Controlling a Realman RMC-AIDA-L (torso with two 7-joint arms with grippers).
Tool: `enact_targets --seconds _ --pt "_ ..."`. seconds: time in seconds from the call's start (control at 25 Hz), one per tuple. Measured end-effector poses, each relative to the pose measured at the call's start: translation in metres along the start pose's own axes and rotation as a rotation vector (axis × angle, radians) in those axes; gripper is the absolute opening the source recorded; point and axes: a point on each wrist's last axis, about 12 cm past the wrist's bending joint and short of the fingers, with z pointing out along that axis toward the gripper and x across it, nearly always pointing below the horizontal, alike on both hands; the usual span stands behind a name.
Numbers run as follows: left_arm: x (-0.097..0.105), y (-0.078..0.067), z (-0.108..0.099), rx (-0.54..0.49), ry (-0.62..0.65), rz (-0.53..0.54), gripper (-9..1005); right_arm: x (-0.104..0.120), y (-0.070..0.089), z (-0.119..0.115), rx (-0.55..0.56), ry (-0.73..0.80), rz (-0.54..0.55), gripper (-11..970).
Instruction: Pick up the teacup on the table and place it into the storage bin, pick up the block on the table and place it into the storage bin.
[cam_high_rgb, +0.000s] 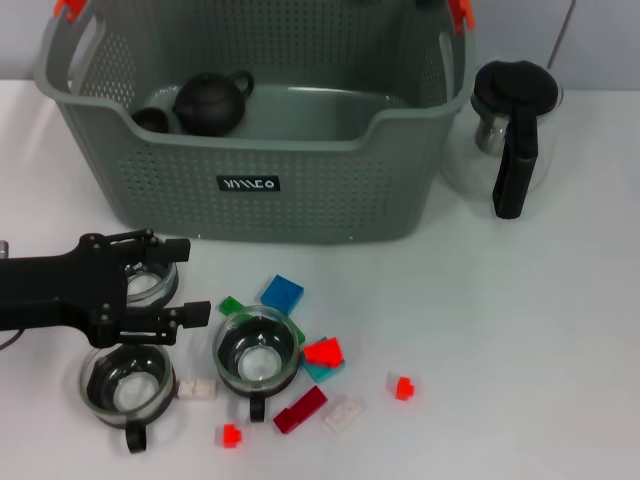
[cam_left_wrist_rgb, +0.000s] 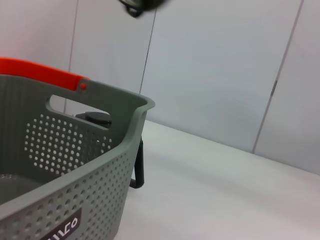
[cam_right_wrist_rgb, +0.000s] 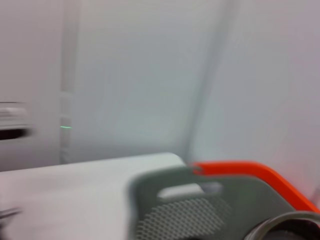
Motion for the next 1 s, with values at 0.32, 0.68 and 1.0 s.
enact_targets --seconds 0.32,0.68,1.0 --pt "0.004 0.0 0.003 -0.015 -0.015 -0.009 872 0.018 -0.038 0.074 0.134 0.199 0.186 56" --pt "0.008 -0.001 0.005 -0.023 -0.025 -0.034 872 0.042 -0.033 0.138 0.215 0.357 0.162 55" --pt "0.011 -0.002 0.005 -0.027 -0.032 -0.034 872 0.053 -0.027 0.15 0.238 0.413 0.148 55"
